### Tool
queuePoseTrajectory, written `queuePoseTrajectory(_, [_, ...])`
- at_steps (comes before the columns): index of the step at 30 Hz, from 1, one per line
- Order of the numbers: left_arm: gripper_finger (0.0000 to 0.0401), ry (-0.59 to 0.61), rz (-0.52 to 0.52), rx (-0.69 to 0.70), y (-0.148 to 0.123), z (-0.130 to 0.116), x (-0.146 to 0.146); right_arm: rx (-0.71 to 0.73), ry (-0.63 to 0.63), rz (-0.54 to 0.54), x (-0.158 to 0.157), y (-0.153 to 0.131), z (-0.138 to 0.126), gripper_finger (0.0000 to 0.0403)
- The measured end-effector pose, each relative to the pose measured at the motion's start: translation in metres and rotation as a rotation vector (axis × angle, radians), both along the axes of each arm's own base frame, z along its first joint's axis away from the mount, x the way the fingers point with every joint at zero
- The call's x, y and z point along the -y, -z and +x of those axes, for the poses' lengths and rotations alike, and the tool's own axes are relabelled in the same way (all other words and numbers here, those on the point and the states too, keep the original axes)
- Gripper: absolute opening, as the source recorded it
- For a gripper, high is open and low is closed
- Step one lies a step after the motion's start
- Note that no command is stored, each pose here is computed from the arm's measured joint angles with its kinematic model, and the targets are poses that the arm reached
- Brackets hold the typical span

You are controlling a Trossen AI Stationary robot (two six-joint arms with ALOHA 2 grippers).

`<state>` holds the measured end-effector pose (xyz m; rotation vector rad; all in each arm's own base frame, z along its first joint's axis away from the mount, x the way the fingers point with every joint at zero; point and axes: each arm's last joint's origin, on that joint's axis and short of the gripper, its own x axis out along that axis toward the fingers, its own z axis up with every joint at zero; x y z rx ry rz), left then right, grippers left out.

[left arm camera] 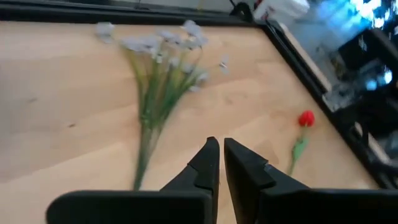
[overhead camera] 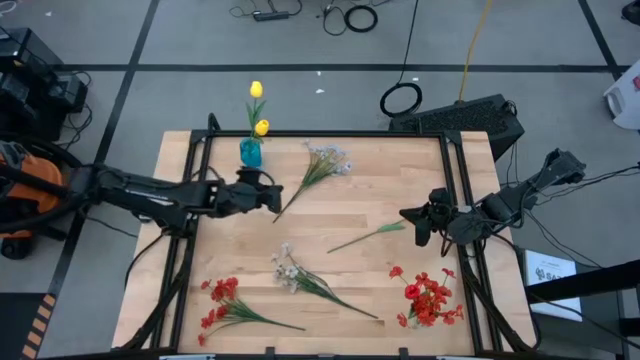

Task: Sort flowers into vase by color
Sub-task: Put the top white flowers into the blue vase

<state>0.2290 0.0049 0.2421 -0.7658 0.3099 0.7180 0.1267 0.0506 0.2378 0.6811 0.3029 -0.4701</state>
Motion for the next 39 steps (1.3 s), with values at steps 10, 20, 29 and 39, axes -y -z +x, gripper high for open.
queuePoseTrajectory(10, [0.0029, 0.175, 0.085, -0.131, -0.009, 0.051, 0.005, -0.016, -0.019, -0.048, 0.000, 0.000, 0.000, 0.0000])
queuePoseTrajectory(20, [0.0029, 0.221, 0.051, -0.250, 0.003, 0.055, 0.008, -0.016, -0.018, -0.048, 0.000, 0.000, 0.000, 0.0000])
queuePoseTrajectory(29, [0.0041, 0.205, 0.097, -0.233, 0.000, 0.058, -0.005, -0.014, -0.016, -0.045, 0.000, 0.000, 0.000, 0.0000])
queuePoseTrajectory(39, [0.0164, 0.179, 0.118, -0.139, -0.008, 0.063, -0.024, -0.012, -0.012, -0.037, 0.000, 0.000, 0.000, 0.0000])
